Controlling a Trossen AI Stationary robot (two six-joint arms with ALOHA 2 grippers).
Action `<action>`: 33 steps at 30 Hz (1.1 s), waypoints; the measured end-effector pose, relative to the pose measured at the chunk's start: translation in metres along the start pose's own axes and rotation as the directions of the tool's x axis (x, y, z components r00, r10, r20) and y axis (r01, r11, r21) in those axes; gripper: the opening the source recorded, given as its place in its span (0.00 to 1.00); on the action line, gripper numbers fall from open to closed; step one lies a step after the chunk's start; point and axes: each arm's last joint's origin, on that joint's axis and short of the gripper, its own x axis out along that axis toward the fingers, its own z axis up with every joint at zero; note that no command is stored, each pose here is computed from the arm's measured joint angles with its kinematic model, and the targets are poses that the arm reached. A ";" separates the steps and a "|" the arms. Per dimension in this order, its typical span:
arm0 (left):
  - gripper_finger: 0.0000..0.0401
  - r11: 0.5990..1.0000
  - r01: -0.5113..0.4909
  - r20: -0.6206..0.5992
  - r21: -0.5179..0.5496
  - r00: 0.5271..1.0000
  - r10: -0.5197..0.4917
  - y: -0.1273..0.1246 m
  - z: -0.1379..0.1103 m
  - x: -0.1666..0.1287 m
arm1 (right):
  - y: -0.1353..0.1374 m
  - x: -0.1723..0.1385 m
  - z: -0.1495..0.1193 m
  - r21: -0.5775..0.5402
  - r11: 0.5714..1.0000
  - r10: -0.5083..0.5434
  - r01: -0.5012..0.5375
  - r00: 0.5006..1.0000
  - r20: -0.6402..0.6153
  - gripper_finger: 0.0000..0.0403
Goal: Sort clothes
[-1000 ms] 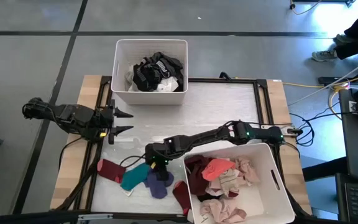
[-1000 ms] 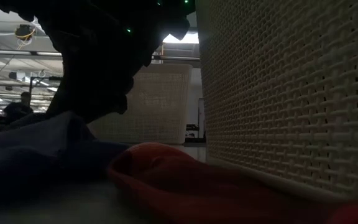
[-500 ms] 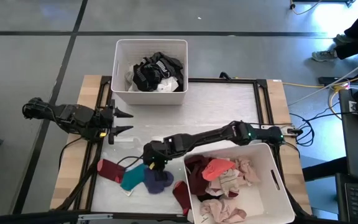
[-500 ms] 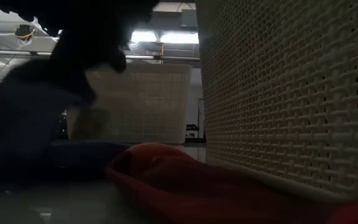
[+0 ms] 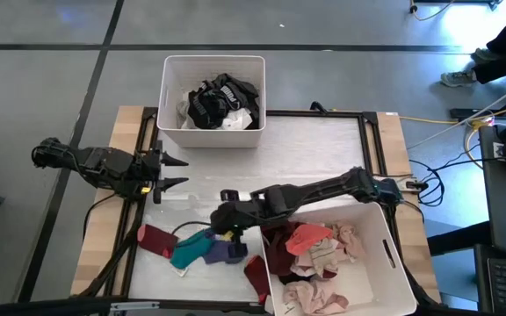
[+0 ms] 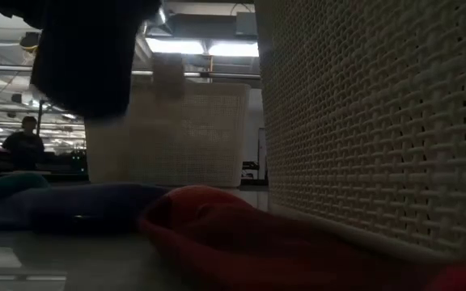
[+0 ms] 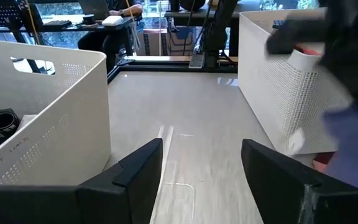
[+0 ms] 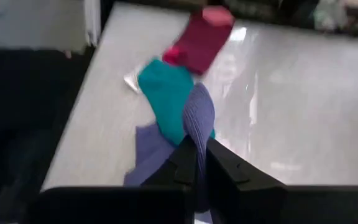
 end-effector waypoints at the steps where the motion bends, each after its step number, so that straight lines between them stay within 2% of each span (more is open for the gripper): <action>1: 0.52 1.000 0.000 0.000 0.000 1.000 0.000 0.000 0.000 0.000 | 0.004 -0.009 0.003 -0.005 1.000 -0.010 0.010 1.000 0.020 0.05; 10: 0.52 1.000 0.000 0.002 -0.001 1.000 0.000 0.000 0.000 0.000 | 0.039 -0.078 0.015 -0.033 0.993 -0.112 0.117 0.985 0.128 0.04; 17: 0.52 1.000 0.000 0.002 -0.001 1.000 0.000 0.000 0.000 0.000 | 0.063 -0.129 0.016 -0.008 0.981 -0.190 0.196 0.958 0.215 0.05; 25: 0.52 1.000 0.000 0.002 -0.001 1.000 0.000 0.000 0.000 0.000 | 0.093 -0.169 0.000 0.052 0.958 -0.288 0.284 0.934 0.212 0.05; 33: 0.52 1.000 0.000 0.002 -0.001 1.000 0.000 0.000 0.000 0.000 | 0.122 -0.199 -0.031 0.138 0.893 -0.447 0.429 0.881 0.156 0.05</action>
